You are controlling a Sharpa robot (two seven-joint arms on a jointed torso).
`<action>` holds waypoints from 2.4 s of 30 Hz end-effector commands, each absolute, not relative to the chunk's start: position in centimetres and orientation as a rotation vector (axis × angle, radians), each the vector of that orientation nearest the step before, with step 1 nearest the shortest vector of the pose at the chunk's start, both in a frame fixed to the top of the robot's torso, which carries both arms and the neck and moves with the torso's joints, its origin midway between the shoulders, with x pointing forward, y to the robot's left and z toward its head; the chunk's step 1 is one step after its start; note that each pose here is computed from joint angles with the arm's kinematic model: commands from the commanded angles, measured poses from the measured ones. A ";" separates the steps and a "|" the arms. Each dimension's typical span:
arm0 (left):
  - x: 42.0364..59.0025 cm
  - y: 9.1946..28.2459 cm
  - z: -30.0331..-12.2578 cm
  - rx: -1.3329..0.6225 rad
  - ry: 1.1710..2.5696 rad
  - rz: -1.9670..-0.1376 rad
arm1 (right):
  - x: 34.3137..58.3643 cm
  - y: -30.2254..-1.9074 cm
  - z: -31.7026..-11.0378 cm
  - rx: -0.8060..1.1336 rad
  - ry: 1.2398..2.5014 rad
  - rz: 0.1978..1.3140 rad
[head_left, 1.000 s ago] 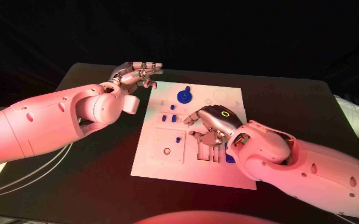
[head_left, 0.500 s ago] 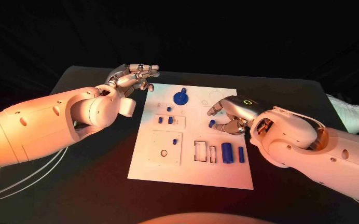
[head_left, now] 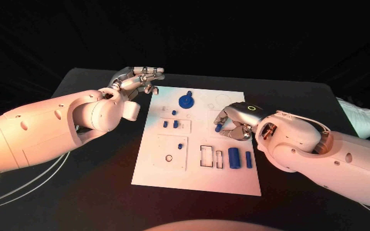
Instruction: Assemble the parts on the task board
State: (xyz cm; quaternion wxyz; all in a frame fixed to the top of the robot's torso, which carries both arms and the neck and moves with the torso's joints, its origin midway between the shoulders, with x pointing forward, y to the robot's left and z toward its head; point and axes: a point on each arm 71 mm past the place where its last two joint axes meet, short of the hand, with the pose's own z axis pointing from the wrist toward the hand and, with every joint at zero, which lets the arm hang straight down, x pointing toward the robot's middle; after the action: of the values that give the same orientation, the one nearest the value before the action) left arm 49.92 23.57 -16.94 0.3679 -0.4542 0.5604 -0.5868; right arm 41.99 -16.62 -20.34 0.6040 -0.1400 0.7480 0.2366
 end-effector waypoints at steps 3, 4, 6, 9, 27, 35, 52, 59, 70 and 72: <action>49.8 23.2 -16.9 -1.151 1.452 -1.533 | 42.1 -16.3 -20.6 -0.346 1.743 0.538; 49.8 23.2 -16.9 -1.151 1.453 -1.533 | 42.1 -16.3 -20.7 -0.345 1.742 0.538; 49.8 23.2 -16.9 -1.151 1.453 -1.533 | 42.2 -16.2 -20.7 -0.342 1.739 0.539; 49.8 23.2 -16.9 -1.152 1.454 -1.532 | 42.2 -16.1 -20.8 -0.329 1.721 0.543; 49.9 23.3 -16.9 -1.151 1.460 -1.529 | 40.8 -15.7 -18.3 -0.192 1.625 0.676; 49.9 23.2 -17.0 -1.150 1.463 -1.531 | 39.5 -13.4 -16.7 -0.136 1.632 0.848; 50.0 22.6 -17.0 -1.147 1.470 -1.544 | 36.7 -5.5 -20.4 -0.291 1.679 1.032; 50.0 22.4 -17.0 -1.146 1.473 -1.547 | 36.7 -4.7 -21.9 -0.317 1.734 1.017; 50.0 22.3 -17.1 -1.145 1.474 -1.549 | 36.8 -4.6 -23.0 -0.334 1.772 0.963; 50.0 22.3 -17.1 -1.145 1.475 -1.549 | 36.9 -4.6 -23.0 -0.336 1.774 0.955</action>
State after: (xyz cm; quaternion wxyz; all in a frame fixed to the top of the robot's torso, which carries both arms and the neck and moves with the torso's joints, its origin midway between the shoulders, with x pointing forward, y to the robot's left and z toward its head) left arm 50.05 22.57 -17.13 0.3562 -0.4489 0.5676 -0.5911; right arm 36.94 -4.63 -22.83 0.5226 -0.1274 0.7356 0.4118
